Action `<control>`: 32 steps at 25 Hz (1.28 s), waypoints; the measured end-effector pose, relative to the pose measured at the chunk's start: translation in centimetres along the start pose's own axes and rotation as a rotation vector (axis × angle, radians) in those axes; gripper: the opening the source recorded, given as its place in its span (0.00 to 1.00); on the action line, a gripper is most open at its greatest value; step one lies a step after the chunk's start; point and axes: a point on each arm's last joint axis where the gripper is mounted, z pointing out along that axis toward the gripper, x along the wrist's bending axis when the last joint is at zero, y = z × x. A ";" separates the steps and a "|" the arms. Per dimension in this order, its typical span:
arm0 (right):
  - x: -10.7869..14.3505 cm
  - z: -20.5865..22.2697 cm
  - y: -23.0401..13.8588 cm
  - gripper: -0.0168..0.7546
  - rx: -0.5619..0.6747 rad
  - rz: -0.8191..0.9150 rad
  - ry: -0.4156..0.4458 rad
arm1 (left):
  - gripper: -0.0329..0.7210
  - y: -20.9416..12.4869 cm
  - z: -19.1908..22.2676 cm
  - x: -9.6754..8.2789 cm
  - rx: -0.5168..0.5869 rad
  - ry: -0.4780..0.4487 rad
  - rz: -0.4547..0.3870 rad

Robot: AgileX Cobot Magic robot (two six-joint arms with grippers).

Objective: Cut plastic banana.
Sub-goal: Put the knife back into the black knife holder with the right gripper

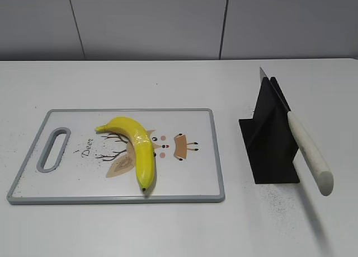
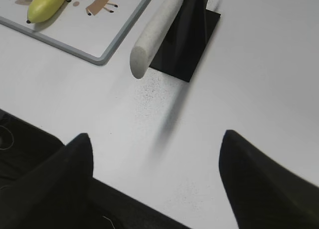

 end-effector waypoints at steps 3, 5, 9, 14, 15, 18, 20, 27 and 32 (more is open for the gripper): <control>0.0 -0.3 -0.2 0.79 -0.026 0.000 0.000 | 0.81 0.0 0.0 0.0 0.000 0.000 0.000; 0.0 -0.6 -0.4 0.79 -0.047 0.000 0.000 | 0.81 0.0 0.0 0.0 0.000 0.000 0.000; 0.0 -1.4 -0.9 0.79 -0.108 -0.003 0.005 | 0.81 0.0 0.0 0.0 0.000 0.000 0.000; 0.1 -2.5 -1.7 0.79 -0.191 0.000 0.001 | 0.80 0.0 0.0 0.0 0.000 0.000 0.000; 0.1 -2.5 -1.7 0.79 -0.194 0.003 0.000 | 0.80 0.0 0.0 0.0 -0.001 -0.001 0.000; 0.2 -2.5 -1.7 0.79 -0.194 0.030 -0.026 | 0.80 0.0 0.0 0.0 -0.001 -0.001 0.000; 0.2 -2.5 -1.7 0.79 -0.194 0.052 -0.063 | 0.80 0.0 0.0 0.0 -0.001 -0.001 0.000; 0.3 -2.4 -1.6 0.79 -0.194 0.146 -0.216 | 0.80 0.0 0.0 0.0 0.000 -0.001 -0.001; 0.3 -2.4 -1.6 0.79 -0.194 0.187 -0.282 | 0.80 0.0 0.0 0.0 0.000 -0.001 -0.001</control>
